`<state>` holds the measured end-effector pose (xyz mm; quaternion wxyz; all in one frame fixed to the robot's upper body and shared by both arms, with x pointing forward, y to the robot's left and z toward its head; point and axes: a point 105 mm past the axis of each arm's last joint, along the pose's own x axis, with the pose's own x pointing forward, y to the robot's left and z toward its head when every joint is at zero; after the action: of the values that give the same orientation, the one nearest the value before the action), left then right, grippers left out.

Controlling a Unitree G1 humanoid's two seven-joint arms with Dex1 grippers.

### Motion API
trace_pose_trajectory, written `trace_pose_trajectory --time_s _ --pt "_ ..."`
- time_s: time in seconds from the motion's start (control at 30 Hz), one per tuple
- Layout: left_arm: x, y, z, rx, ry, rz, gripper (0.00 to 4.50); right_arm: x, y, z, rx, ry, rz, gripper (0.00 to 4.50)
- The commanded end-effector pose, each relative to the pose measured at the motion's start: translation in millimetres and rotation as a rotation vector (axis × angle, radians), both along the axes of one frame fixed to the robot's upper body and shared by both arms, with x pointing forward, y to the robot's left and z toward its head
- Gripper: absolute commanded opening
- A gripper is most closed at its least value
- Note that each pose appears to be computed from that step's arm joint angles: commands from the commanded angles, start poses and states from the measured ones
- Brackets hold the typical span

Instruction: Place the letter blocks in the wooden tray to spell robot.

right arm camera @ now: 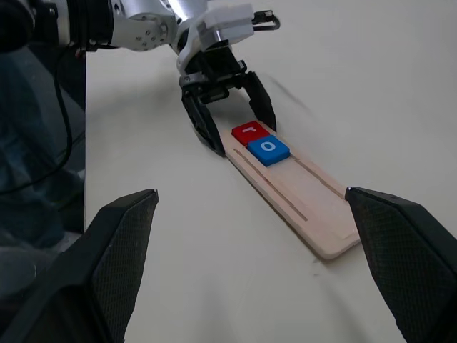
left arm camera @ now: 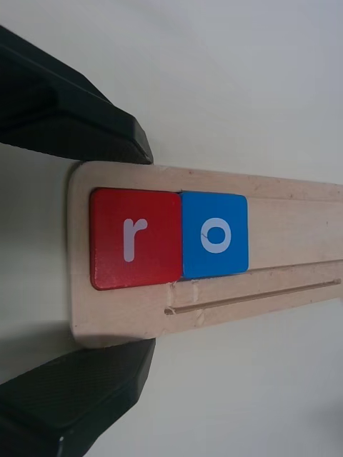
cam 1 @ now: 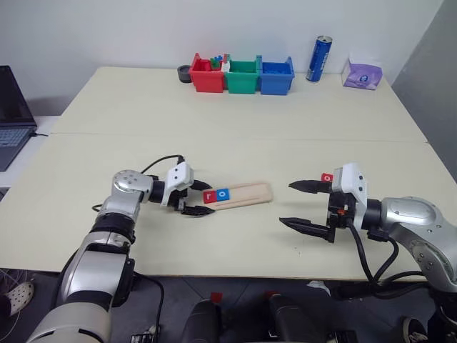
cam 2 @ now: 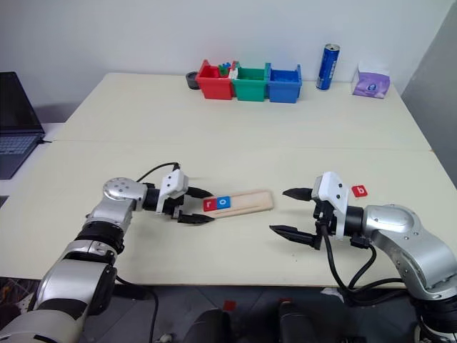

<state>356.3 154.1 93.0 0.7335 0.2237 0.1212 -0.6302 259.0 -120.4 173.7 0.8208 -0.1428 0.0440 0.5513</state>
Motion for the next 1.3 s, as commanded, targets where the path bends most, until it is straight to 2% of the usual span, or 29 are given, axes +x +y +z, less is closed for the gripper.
trace_pose_trajectory --time_s 0.03,0.47,0.77,0.97,1.3 --pt "1.0 -10.6 10.2 -0.003 -0.044 -0.058 3.39 1.4 -11.1 7.5 -0.031 -0.066 -0.021 4.5" --pt "0.5 -42.8 7.9 0.004 -0.093 -0.178 3.39 -0.3 -18.0 0.4 -0.051 -0.062 -0.053 4.5" --pt "-6.6 -40.7 5.4 0.04 -0.087 -0.246 3.39 0.2 -13.0 -2.1 -0.04 -0.059 -0.043 4.5" --pt "-5.9 -44.5 9.7 0.04 -0.089 -0.256 3.39 2.1 -10.7 -3.0 -0.034 -0.056 -0.036 4.5" --pt "-9.0 -38.9 3.1 0.071 -0.065 -0.244 3.39 2.8 -7.5 -4.6 -0.027 -0.052 -0.032 4.5"
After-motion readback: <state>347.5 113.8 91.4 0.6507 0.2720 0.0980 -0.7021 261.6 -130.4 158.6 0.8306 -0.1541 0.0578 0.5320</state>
